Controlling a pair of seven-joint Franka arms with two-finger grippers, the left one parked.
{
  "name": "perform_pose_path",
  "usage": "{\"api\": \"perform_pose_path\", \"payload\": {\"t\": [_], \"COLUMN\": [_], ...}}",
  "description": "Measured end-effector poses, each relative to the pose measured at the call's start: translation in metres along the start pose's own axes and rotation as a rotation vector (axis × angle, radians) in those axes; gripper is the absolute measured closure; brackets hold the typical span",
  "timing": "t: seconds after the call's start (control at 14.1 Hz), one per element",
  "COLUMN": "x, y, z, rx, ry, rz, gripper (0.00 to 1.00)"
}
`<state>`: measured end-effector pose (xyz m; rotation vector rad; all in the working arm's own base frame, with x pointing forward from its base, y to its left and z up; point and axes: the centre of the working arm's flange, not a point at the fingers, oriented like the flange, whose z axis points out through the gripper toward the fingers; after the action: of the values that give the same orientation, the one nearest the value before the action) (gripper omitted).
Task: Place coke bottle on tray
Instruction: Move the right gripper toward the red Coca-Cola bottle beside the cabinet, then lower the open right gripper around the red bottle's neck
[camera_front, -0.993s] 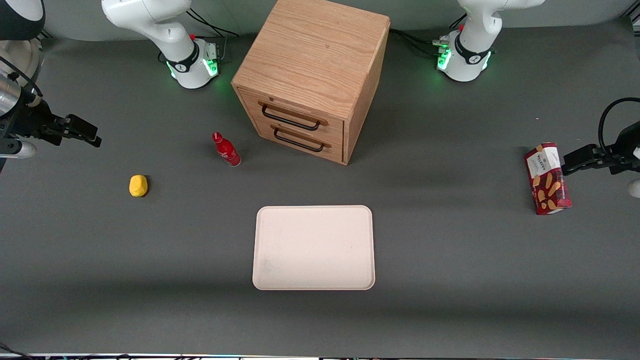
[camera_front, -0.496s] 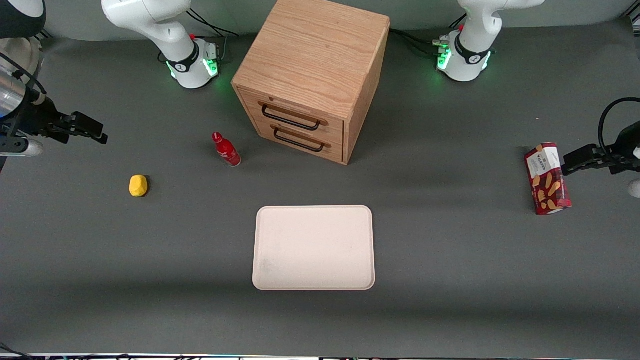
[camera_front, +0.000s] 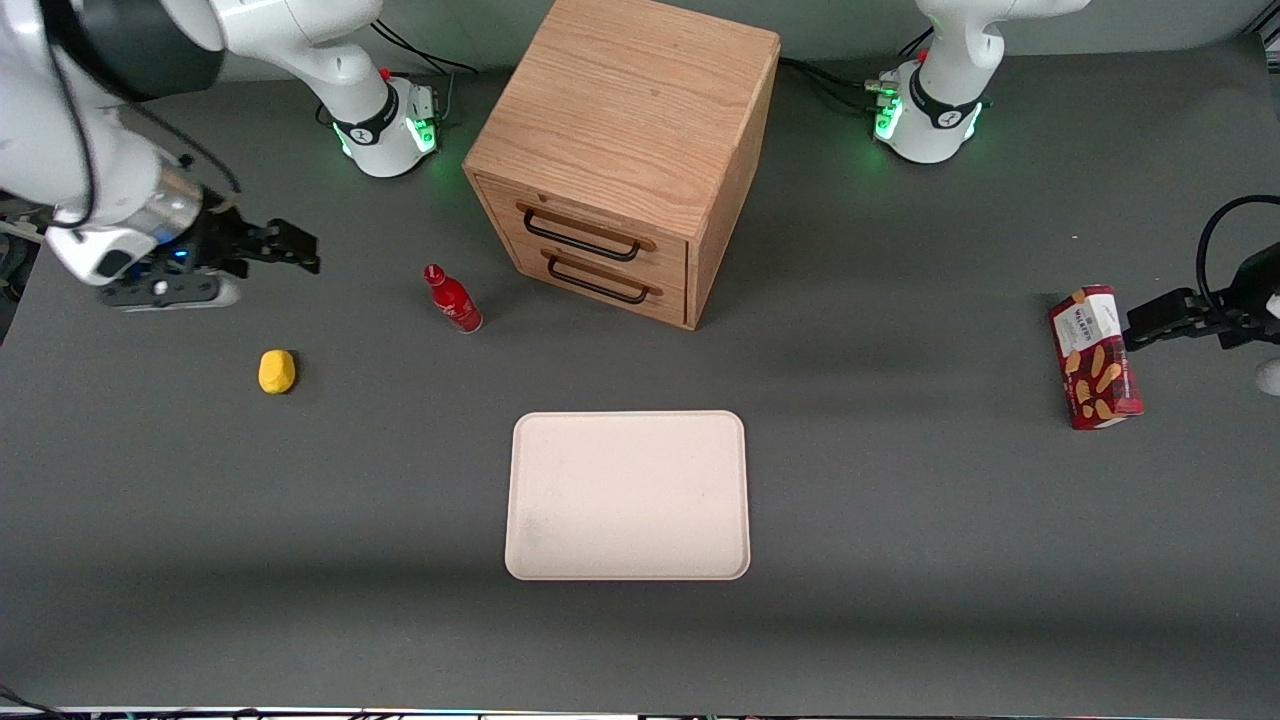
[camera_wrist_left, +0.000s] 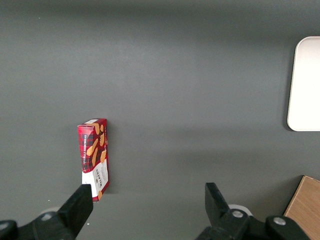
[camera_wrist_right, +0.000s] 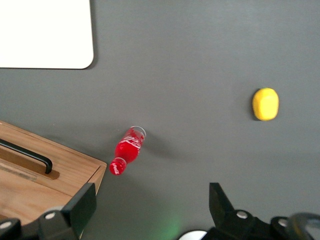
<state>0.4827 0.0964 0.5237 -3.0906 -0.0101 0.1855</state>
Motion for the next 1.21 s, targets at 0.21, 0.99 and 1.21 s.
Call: {"api": "perform_pose_path", "payload": {"t": [0.21, 0.99, 1.21], "x": [-0.032, -0.071, -0.073], "y": [-0.029, -0.071, -0.074], "z": [0.036, 0.174, 0.195], "rx": [-0.013, -0.04, -0.043], "ry": [0.029, 0.123, 0.121], "rz": [-0.004, -0.034, -0.04], "gripper": [0.0, 0.0, 0.0]}}
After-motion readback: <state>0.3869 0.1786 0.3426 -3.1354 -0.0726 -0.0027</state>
